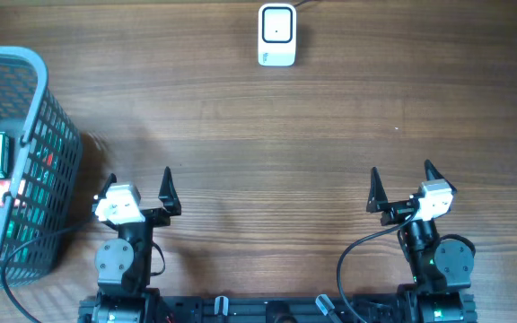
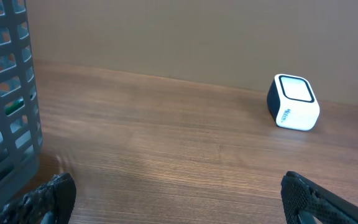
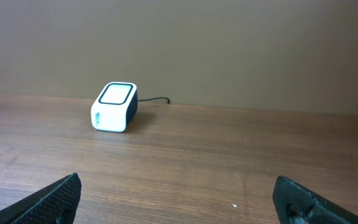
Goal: Scan the item barcode
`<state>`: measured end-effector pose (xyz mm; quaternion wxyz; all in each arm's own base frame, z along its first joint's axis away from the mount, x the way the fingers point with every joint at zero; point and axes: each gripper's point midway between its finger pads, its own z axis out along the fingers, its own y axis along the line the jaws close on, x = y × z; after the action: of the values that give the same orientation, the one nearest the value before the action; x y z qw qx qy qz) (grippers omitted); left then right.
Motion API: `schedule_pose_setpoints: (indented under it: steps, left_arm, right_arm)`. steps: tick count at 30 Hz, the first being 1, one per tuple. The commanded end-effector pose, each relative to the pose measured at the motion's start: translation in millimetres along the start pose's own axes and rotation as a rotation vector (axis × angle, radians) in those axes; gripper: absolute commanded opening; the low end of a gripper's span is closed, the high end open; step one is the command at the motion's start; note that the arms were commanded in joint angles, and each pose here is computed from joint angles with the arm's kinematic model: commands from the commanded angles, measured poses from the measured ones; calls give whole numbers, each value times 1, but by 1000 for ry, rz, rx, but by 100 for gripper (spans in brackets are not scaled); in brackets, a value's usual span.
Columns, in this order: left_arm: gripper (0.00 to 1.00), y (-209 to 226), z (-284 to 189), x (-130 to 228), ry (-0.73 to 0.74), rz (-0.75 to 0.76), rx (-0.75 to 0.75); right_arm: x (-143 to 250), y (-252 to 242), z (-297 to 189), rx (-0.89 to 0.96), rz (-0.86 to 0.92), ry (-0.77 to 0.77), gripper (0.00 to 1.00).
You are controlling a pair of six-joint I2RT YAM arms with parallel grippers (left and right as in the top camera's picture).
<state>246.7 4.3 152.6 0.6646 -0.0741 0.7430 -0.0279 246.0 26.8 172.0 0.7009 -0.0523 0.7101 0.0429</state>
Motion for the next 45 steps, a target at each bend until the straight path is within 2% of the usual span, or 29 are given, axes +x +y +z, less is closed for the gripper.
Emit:
schedule_pose_setpoints:
  steps: [1,12,15,23,26,30,35,39,45]
  left_arm:
    - [100,-3,1,4,10,-8,19]
    - [100,-9,1,2,3,-9,50]
    - [100,-25,-2,-14,-49,-14,139]
    - [100,-33,-16,-69,-149,-48,166]
    - [100,-43,-17,-87,-141,-59,208]
    - [100,-64,-17,-120,-56,-53,283]
    - [100,-74,-17,-161,105,-50,275]
    - [100,-76,-19,-137,240,-52,284]
    - [100,-76,-13,-136,258,-68,275]
  right_arm:
    - [1,-1,0,8,-12,2,100]
    - [1,-1,0,8,-12,2,100]
    - [1,-1,0,8,-12,2,100]
    - [1,-1,0,8,-12,2,100]
    - [1,-1,0,8,-12,2,100]
    - [1,-1,0,8,-12,2,100]
    - [1,-1,0,7,-12,2,100]
    - [1,-1,0,7,-12,2,100]
    - [1,-1,0,8,-12,2,100]
